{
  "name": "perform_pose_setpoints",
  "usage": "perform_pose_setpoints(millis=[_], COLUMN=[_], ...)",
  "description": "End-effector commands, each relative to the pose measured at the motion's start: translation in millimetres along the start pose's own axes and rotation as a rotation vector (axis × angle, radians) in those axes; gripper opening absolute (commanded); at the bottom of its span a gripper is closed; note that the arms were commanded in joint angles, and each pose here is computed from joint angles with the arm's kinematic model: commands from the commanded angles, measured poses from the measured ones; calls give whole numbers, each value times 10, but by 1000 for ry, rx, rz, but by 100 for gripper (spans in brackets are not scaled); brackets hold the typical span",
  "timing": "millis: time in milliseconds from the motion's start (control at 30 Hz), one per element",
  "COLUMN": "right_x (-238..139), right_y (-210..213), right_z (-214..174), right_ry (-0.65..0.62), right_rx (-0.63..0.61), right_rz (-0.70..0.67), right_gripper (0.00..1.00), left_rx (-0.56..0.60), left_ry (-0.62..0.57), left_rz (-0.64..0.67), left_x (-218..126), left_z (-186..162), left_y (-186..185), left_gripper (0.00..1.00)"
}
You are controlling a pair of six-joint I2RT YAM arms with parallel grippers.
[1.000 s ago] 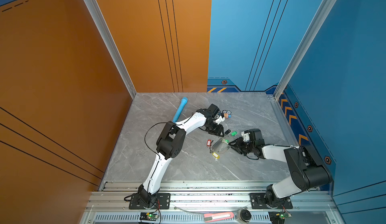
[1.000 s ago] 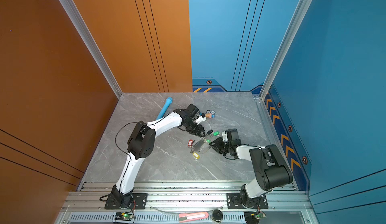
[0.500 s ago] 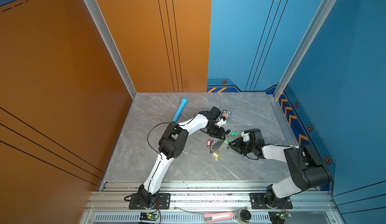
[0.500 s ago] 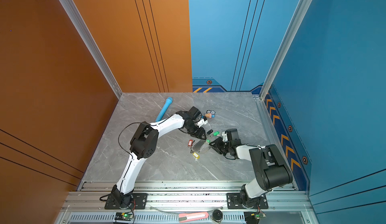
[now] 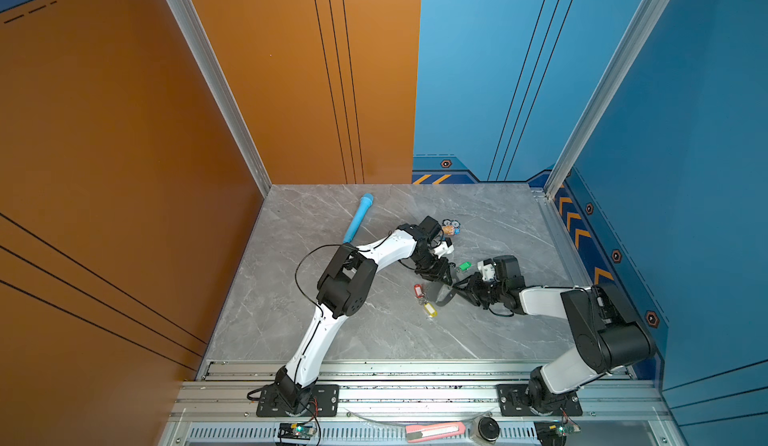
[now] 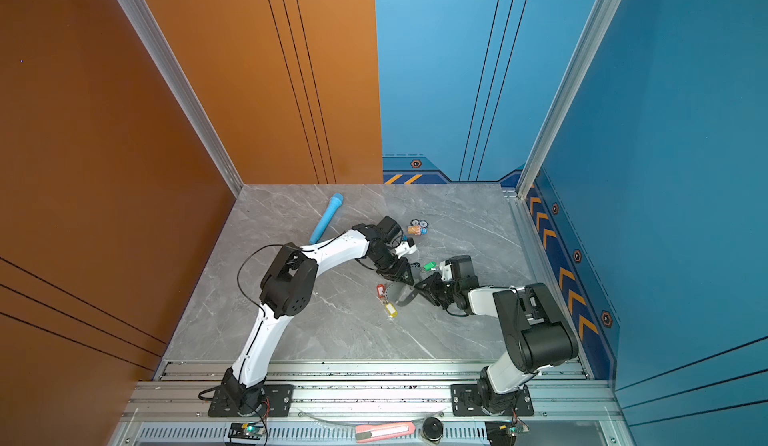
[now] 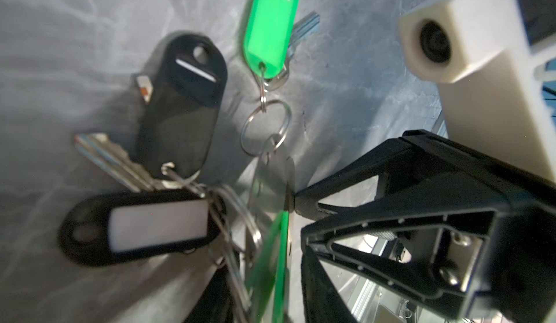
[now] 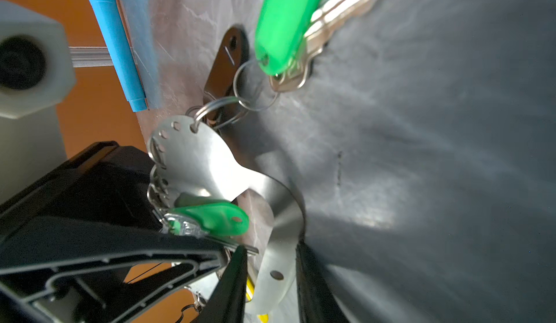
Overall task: Remove the keys from the keyring
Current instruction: 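Lift the steel key holder off the table with both grippers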
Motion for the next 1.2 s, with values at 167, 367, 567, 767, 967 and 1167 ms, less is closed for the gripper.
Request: perform_pose_setpoints(millis=[167, 367, 567, 767, 967, 1167], right_x=[-60, -221, -614, -959, -1184, -1416], right_y=[10, 187, 529, 984, 1384, 1844], right_z=[-3, 30, 57, 24, 34, -20], right_ry=[-1, -21, -76, -154, -194, -205], right_rx=[-27, -63, -136, -217, -212, -254], right_rz=[-54, -16, 86, 269, 465, 632], right_gripper=[31, 41, 57, 65, 66, 65], left_rx=[-23, -9, -8, -20, -28, -7], left_ry=[-32, -86, -214, -390, -615, -750], left_rz=[-50, -48, -46, -78, -179, -308], left_x=[-247, -454, -875, -1321, -1848, -2239], left_z=[56, 173, 428, 707, 967, 1097], left_y=[-124, -189, -316, -575, -909, -1219], left_gripper=[8, 3, 3, 3, 4, 5])
Point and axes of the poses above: each gripper's point midway between its finger pads, its own x axis out along the fingers, its own y axis along the line the jaws close on, z = x × y, the point moved 6 cm from there along -x, back along the fingers, and after that the axes turned 9 degrees about x, right-handed, at the moved point
